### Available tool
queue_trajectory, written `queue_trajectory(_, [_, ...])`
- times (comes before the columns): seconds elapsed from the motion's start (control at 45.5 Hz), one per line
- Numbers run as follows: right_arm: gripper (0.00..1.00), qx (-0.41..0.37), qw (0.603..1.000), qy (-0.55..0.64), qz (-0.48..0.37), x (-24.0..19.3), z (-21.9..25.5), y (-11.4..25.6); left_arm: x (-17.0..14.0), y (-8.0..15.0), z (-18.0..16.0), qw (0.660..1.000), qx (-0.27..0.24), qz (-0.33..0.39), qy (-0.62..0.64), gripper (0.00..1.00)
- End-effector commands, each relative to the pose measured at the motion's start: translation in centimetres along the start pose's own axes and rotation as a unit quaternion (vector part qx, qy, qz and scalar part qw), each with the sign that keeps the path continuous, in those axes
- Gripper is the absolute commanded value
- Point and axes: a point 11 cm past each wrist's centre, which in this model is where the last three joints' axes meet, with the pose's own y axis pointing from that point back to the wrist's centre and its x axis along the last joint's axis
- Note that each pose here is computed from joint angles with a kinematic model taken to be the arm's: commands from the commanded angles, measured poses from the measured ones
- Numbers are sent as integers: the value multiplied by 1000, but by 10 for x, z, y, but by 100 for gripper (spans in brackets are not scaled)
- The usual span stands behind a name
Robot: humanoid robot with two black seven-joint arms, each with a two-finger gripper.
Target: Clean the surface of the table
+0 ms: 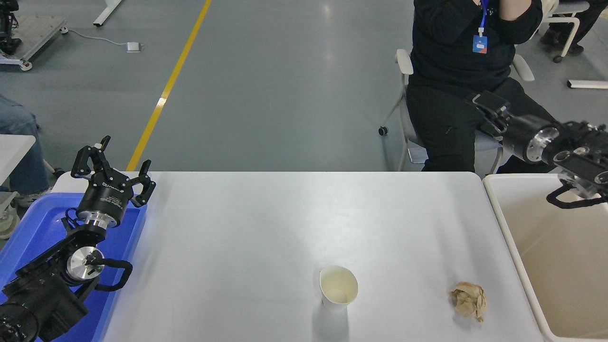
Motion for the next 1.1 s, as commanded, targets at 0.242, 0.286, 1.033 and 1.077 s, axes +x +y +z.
queue_trajectory(0.242, [99,115,922,314,-195,-45,-103,6,0,0,0,1000,0,0,0,100])
queue_trajectory(0.286, [99,121,916,326,-198,-45,-111,5,0,0,0,1000,0,0,0,100])
queue_trajectory(1.033, [99,237,746,492,-380,-200,-207,-2,0,0,0,1000,0,0,0,100])
queue_trajectory(1.077, [99,244,734,498,-391,-213,-210,-1,0,0,0,1000,0,0,0,100])
